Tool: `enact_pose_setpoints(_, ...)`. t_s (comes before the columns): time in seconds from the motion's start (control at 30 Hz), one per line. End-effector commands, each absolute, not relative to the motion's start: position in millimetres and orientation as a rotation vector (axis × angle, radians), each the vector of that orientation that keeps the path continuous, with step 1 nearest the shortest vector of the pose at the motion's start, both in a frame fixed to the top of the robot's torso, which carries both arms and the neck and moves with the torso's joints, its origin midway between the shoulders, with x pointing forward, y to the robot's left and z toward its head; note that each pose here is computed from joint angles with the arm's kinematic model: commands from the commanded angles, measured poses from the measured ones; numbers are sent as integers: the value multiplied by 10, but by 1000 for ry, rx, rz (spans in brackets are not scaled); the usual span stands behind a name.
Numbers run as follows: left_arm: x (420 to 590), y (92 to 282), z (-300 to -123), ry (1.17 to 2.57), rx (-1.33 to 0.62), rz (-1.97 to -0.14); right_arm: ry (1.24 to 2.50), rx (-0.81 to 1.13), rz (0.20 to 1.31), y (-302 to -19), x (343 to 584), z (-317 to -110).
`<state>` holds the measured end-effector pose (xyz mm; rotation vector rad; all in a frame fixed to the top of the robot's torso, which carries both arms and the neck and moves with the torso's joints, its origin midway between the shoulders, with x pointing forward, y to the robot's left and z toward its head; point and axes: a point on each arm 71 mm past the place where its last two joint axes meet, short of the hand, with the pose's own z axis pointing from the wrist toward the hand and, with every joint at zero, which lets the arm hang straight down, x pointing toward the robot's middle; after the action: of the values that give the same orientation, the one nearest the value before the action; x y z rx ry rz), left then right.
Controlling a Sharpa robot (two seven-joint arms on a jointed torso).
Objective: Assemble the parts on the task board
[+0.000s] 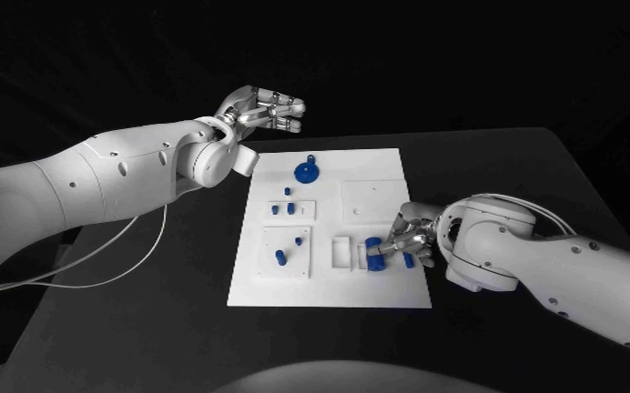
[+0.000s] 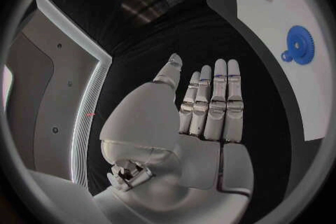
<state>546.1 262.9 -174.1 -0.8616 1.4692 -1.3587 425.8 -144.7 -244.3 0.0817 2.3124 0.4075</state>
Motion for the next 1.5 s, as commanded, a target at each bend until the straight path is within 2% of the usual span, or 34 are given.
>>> enact_pose_setpoints(0.03, 5452, 2593, -1747, 1486, -864, -1386, 2299, 68, 316, -1445, 4252, -2506)
enact_pose_setpoints(0.57, 5440, 2556, -1754, 1508, -843, -1399, 2358, 3, 295, -1313, 4198, -2685)
enact_pose_setpoints(0.9, 5438, 2551, -1758, 1517, -839, -1399, 2344, 31, 282, -1369, 4226, -2732)
enact_pose_setpoints(1.17, 5445, 2598, -1761, 1513, -844, -1386, 2326, 121, 305, -1493, 4243, -2710)
enact_pose_setpoints(1.5, 5448, 2638, -1766, 1515, -850, -1375, 2365, 309, 427, -1562, 4273, -2505)
